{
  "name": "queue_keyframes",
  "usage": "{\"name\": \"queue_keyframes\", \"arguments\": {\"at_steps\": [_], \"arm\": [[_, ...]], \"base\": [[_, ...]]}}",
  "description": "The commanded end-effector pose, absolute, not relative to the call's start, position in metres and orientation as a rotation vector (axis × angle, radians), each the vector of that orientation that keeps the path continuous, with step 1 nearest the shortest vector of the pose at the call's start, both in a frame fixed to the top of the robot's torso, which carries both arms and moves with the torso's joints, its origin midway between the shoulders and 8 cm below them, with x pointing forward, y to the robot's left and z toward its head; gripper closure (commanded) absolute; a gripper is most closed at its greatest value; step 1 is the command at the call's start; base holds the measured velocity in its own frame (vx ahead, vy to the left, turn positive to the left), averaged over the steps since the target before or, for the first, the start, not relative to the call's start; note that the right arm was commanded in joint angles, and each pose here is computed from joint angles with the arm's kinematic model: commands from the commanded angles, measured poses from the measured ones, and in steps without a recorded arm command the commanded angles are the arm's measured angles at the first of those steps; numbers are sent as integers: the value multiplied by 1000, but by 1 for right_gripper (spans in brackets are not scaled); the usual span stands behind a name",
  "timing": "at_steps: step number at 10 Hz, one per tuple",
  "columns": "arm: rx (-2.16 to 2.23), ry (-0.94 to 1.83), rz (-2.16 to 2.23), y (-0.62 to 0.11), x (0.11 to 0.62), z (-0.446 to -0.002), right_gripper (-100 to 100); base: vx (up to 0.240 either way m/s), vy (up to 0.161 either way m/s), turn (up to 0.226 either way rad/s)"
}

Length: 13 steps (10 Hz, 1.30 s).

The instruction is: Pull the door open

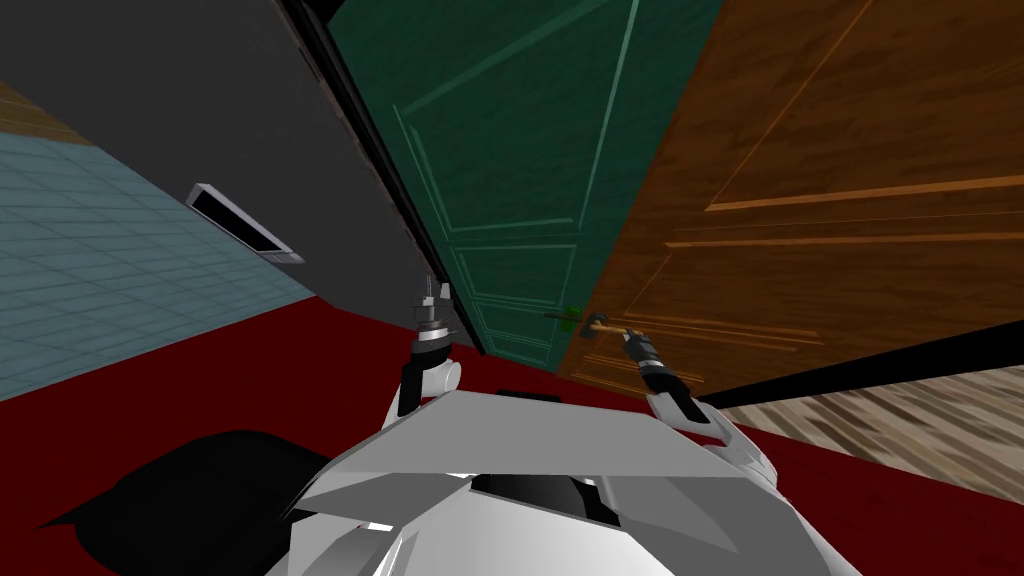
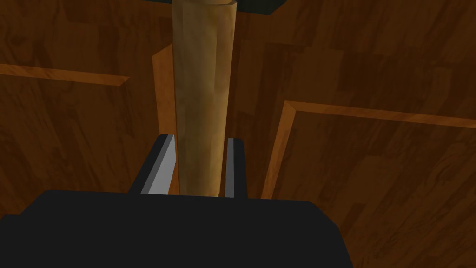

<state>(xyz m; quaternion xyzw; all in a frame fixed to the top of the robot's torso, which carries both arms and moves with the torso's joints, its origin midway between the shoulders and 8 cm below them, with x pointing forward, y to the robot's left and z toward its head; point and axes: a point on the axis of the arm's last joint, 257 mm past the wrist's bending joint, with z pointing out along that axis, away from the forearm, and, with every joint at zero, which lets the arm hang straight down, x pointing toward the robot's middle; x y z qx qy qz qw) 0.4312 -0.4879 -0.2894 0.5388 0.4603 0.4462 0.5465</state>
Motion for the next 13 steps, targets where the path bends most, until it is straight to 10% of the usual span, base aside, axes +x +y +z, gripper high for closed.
{"name": "queue_keyframes", "arguments": {"at_steps": [1, 13], "arm": [[1280, 1105, 1065, -485, 424, -294, 100], [1222, 1190, 1177, -464, 390, -293, 100]], "base": [[-173, -16, 109], [-177, -51, 136]]}}
